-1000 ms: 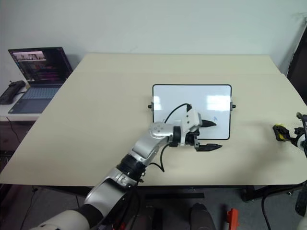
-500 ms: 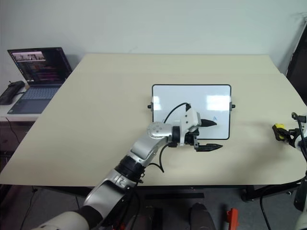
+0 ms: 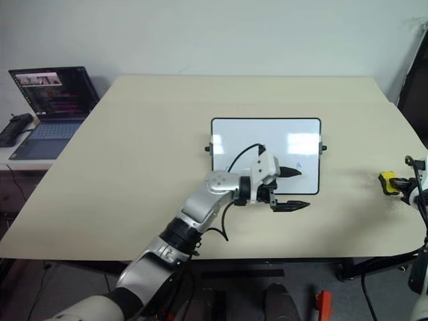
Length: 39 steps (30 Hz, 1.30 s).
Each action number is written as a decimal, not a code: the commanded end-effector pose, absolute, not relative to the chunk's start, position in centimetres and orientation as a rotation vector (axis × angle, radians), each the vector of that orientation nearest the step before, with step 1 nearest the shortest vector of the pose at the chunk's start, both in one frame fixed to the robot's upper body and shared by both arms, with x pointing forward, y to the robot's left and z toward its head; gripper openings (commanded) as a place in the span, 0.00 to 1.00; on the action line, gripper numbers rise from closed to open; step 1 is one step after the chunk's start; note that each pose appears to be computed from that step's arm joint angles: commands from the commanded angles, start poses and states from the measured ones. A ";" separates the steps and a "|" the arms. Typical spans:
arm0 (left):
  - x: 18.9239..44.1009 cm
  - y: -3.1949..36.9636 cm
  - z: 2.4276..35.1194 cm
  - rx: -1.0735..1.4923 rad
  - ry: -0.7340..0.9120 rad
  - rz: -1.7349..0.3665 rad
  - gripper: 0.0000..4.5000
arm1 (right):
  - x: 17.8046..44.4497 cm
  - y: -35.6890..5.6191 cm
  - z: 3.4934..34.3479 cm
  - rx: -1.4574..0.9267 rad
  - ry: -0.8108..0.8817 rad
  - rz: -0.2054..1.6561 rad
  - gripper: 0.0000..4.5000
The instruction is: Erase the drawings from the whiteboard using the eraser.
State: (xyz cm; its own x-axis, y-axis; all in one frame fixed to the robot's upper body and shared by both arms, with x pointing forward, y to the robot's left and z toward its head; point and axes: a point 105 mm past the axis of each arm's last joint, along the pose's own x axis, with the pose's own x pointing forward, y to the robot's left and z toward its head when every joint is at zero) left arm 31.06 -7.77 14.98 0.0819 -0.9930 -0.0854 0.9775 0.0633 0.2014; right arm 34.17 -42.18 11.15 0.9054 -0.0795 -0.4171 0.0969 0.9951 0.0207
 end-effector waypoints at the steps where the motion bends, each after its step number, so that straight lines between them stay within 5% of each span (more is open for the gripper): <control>1: 30.8 -7.7 16.6 0.210 -0.149 -1.489 1.00 | 34.5 -41.7 11.2 0.032 0.426 -0.071 0.01; 11: 30.7 -7.8 16.5 0.213 -0.147 -1.500 1.00 | 34.4 -41.8 12.3 0.023 0.386 -0.043 0.01; 23: 30.8 -7.8 16.5 0.216 -0.148 -1.499 1.00 | 34.7 -41.3 12.8 0.018 0.378 -0.011 0.90; 39: 30.6 -7.7 16.3 0.216 -0.146 -1.497 1.00 | 35.1 -41.0 12.1 0.015 0.399 -0.025 0.87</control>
State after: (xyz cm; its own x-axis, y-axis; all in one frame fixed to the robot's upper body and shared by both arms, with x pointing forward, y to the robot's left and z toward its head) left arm 30.92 -7.64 14.88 0.0830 -0.9932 -0.0816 0.9777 0.0653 0.1995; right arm 34.66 -40.87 10.79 0.9046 -0.0144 -0.4260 0.0284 0.9992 0.0266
